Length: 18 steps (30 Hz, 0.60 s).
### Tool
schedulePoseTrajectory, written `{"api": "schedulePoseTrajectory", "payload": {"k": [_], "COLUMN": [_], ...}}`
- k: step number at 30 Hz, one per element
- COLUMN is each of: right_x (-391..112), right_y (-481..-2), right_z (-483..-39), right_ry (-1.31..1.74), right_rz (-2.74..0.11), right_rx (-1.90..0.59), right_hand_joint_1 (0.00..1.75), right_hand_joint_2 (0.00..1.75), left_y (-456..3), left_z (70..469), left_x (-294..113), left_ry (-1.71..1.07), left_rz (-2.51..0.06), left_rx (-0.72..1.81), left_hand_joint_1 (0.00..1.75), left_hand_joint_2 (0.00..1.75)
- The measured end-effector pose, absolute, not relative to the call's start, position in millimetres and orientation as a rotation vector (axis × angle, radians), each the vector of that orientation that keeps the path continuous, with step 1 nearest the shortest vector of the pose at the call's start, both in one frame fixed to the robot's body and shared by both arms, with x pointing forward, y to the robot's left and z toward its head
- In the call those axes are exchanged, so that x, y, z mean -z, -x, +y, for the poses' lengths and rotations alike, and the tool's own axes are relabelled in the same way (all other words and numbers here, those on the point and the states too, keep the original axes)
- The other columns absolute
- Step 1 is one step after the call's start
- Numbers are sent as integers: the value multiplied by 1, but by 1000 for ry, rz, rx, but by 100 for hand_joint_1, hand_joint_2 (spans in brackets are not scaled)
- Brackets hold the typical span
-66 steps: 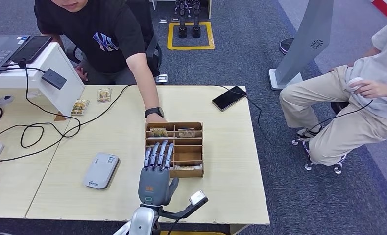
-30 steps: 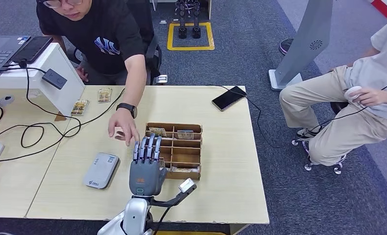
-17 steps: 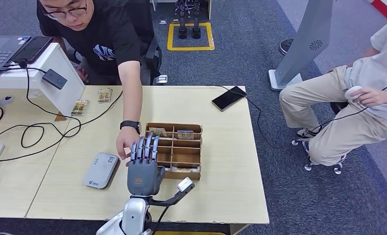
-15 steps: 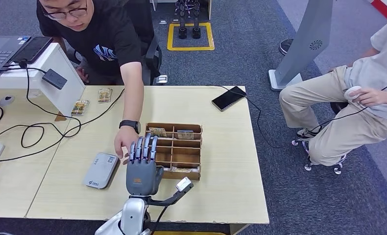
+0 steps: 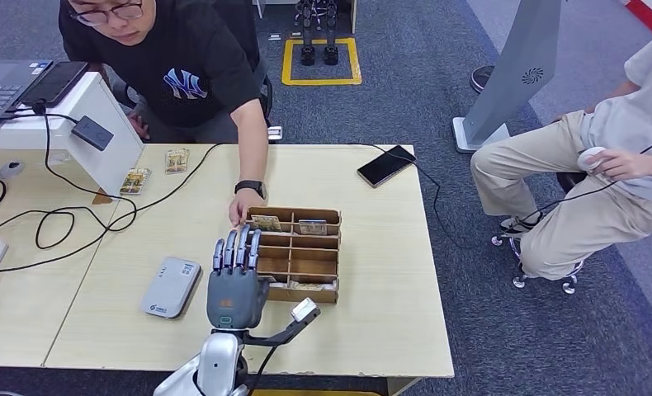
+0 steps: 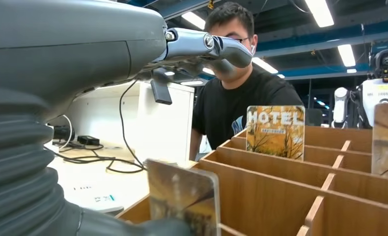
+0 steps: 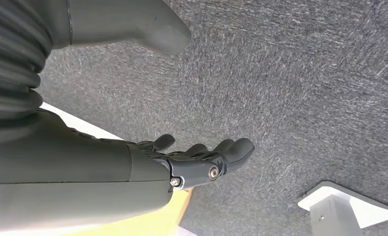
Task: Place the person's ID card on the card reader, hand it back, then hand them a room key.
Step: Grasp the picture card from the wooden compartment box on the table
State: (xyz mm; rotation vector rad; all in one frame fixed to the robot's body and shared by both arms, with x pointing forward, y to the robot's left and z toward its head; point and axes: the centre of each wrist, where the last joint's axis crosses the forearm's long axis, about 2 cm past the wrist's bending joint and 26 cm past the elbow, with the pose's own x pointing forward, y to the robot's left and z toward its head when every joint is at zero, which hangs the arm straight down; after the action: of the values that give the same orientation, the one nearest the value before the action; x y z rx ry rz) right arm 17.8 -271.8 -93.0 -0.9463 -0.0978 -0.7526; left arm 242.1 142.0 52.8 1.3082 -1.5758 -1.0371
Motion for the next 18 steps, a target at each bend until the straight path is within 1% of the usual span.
{"api": "schedulePoseTrajectory", "payload": {"k": [1,4,5,7,18], "right_x": [93,93,93,93,94], "right_y": [-18,-18,-18,-18,-19], "right_z": [-272,-271,-271,-271,-268], "right_ry": [946,948,948,948,939], "right_rz": [-98,-104,-106,-111,-120], "right_rx": [750,744,742,738,714], "right_hand_joint_1": [0,0,0,0,0], "right_hand_joint_2": [175,175,175,175,175], "left_y": [-242,-241,-241,-241,-244], "left_z": [142,143,144,144,142], "left_x": [-52,-50,-48,-45,-35], "left_ry": [-1308,-1305,-1304,-1299,-1249], "left_rz": [-1574,-1571,-1569,-1567,-1583], "left_rx": [1040,1060,1070,1091,1261], "left_hand_joint_1": [69,155,169,175,175], "left_hand_joint_2": [175,175,175,175,175]}}
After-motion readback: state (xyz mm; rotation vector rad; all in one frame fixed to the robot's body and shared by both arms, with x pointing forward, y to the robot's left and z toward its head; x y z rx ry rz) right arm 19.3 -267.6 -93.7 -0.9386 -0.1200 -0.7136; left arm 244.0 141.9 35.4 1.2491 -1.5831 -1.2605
